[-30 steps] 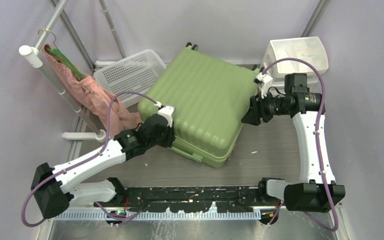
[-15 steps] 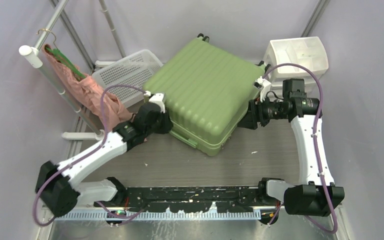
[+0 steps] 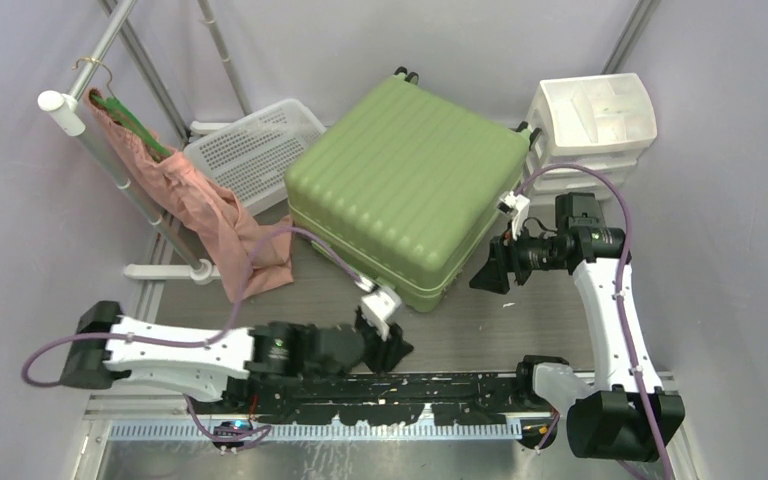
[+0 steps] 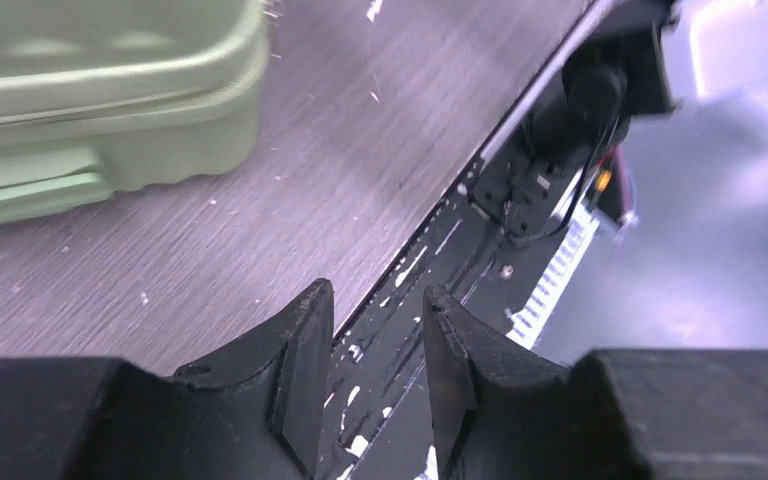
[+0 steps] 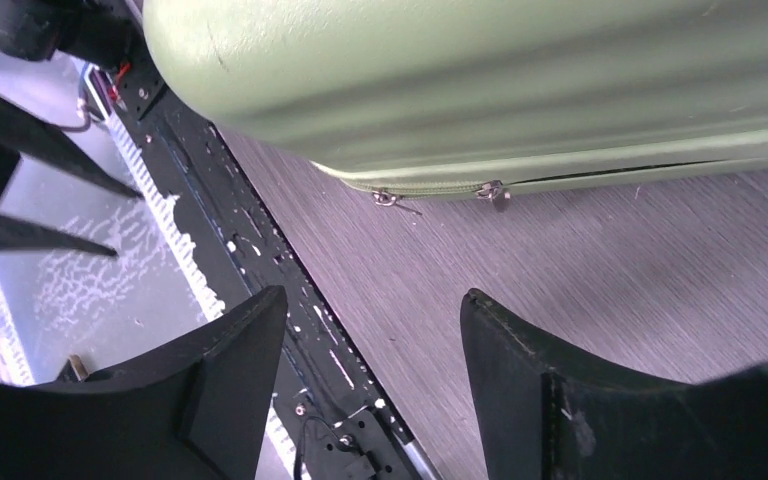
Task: Open, take out, and arrange the luggage
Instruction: Adjust the luggage at the center of the board.
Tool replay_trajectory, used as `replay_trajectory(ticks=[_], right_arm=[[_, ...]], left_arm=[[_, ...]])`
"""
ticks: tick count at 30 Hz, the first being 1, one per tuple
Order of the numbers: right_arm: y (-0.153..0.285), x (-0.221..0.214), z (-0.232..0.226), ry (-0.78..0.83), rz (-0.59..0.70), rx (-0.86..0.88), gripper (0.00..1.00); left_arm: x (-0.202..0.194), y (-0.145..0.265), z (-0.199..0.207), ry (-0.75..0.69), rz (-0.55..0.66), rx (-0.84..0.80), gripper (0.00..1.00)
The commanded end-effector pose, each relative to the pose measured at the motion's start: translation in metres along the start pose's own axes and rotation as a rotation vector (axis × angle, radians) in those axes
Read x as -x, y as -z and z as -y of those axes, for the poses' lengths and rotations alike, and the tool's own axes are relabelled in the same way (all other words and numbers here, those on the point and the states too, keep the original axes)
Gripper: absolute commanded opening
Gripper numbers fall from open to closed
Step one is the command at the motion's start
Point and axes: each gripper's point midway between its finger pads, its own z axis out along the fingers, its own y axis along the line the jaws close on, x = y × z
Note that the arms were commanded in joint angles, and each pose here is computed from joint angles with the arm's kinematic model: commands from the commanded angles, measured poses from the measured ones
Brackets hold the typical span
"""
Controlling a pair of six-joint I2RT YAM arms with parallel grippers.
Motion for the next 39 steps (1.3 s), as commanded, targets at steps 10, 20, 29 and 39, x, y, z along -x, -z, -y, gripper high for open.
replay_trajectory(ticks=[10, 20, 29, 39], right_arm=[[-0.030, -0.046, -0.018, 0.267, 0.056, 0.323, 0.81], [-0.041, -0.050, -0.030, 0.352, 0.209, 0.483, 0.77], [-0.028, -0.050, -0.031, 0.238, 0.132, 0.517, 1.00], [-0.034, -0.055, -0.003, 0.263, 0.041, 0.183, 1.00]], left_arm=[[-0.007, -0.053, 0.020, -0.013, 0.343, 0.095, 0.72], [-0.024, -0.049, -0.005, 0.050, 0.302, 0.157, 0.62], [-0.017, -0.031, -0.021, 0.070, 0.291, 0.212, 0.61], [-0.011, -0.017, -0.035, 0.113, 0.327, 0.235, 0.64]])
